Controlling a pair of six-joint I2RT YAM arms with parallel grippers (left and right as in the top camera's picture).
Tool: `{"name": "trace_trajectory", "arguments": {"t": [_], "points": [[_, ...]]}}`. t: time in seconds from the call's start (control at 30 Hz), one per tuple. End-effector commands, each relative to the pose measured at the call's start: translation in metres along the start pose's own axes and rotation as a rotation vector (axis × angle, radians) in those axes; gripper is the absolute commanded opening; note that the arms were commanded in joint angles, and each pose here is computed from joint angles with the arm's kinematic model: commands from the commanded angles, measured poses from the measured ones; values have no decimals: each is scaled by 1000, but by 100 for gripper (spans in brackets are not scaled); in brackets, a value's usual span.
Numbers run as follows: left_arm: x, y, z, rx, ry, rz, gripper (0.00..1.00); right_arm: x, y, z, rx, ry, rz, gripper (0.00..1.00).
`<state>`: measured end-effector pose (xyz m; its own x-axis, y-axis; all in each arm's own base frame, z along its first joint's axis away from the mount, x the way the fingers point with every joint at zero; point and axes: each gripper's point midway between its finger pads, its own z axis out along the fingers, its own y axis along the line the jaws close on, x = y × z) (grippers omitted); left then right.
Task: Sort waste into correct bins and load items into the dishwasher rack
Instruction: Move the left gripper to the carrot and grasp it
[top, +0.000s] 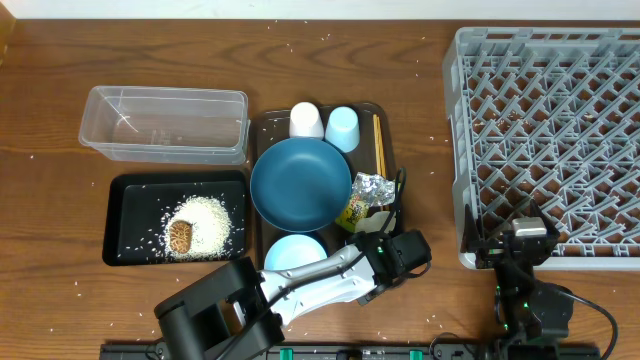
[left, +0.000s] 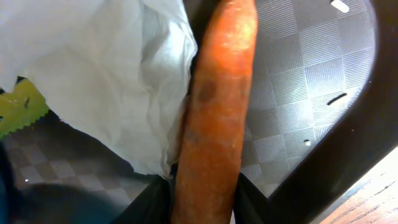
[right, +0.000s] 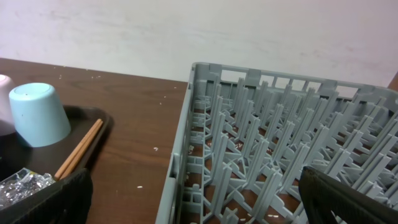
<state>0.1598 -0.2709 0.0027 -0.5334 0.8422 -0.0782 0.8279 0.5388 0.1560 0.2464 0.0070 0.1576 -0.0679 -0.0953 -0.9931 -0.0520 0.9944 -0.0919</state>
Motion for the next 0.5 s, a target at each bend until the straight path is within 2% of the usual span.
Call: {"name": "trace_trajectory", "arguments": {"t": [0.0,0.3,0.47], "points": [[2,-6,4,27,18,-17,32,2,-2,0,8,6,-5,99],[0,-9,0,47,8,-30,24,2,-2,0,8,6,-5,99],[-7,-9,-15,64,-35,-40,24,2,-2,0,8,6,-5,99]]}}
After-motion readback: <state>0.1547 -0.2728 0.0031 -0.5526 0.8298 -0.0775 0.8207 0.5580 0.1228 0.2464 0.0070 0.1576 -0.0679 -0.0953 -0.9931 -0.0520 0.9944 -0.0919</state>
